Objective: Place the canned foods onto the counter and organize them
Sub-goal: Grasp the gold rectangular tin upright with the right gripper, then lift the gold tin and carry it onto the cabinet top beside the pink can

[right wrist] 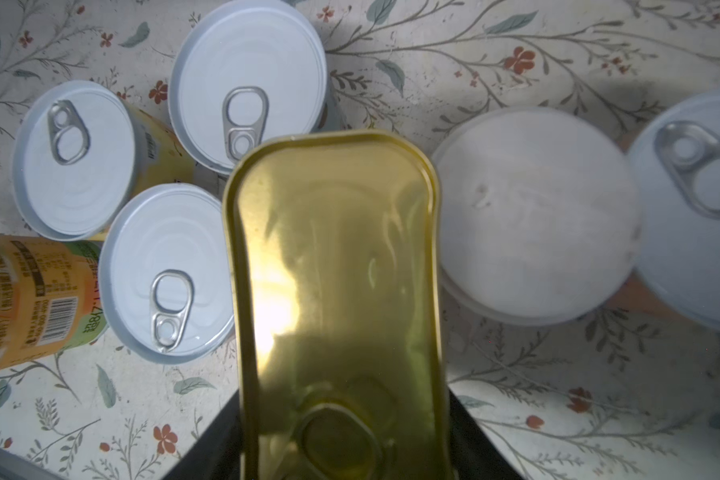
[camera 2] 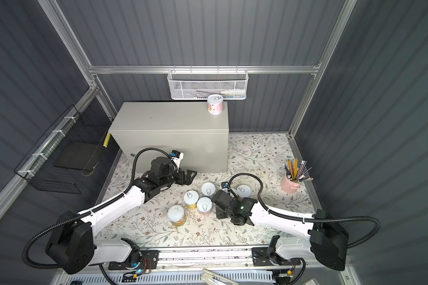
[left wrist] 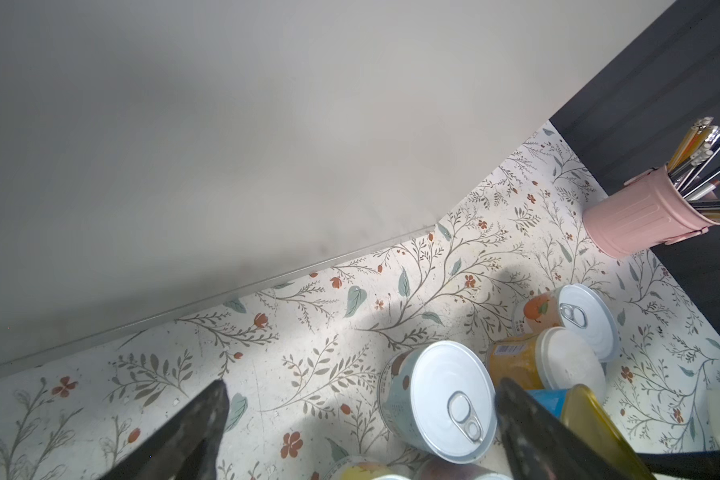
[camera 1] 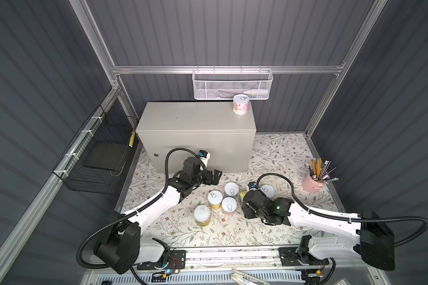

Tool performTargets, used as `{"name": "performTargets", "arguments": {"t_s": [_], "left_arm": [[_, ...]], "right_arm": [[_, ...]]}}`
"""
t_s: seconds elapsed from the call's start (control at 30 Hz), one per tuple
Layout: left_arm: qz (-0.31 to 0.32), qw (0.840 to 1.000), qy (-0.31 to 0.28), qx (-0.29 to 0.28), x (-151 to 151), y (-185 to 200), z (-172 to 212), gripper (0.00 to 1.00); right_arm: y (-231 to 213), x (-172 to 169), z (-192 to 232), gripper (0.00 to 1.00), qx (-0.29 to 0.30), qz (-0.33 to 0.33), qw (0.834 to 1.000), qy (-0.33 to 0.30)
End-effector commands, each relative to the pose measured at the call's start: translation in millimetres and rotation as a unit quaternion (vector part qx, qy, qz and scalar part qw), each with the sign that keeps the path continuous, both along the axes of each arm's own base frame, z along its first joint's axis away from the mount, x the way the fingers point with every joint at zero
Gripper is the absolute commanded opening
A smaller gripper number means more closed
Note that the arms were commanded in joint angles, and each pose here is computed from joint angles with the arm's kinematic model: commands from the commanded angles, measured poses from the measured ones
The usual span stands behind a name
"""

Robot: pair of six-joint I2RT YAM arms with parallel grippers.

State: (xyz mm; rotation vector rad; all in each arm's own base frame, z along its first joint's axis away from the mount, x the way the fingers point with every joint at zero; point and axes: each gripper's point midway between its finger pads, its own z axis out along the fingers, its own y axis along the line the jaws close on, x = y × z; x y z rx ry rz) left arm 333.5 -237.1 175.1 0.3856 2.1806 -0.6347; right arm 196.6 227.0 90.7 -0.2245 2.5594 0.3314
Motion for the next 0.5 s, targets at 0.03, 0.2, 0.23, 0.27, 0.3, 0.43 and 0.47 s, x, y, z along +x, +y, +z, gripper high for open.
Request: {"name": "performTargets", "arguments": {"t_s": [0.03,0.2,0.23,0.27,0.3,0.43,0.47], "left_arm": [[-0.005,1.000,0.009,-0.001,-5,-1,-7,1.00],[-0.002,1.000,0.011,-0.001,-7,0,-11,1.00],[-0.002,1.000,0.011,-0.001,-7,0,-11,1.00],[0.000,1.000,0.011,-0.002,-7,1,-12,1.00],[0.000,1.000,0.012,-0.002,-8,1,-13,1.00],[0.002,1.000,0.012,0.000,-8,2,-16,1.00],[0.002,1.000,0.012,0.001,-8,3,-17,1.00]], "right_arm": [[-5,5,17,0.49,0.016,-0.017,0.999,-0.029],[-12,5,35,0.49,0.026,-0.023,0.998,-0.046],[-14,5,39,0.49,0.025,-0.024,0.998,-0.051],[-17,5,42,0.48,0.023,-0.025,0.998,-0.056],[-20,6,46,0.48,0.019,-0.025,0.998,-0.061],[-26,7,66,0.48,0.003,-0.020,0.997,-0.074],[-27,7,73,0.48,0.001,-0.018,0.997,-0.076]]}}
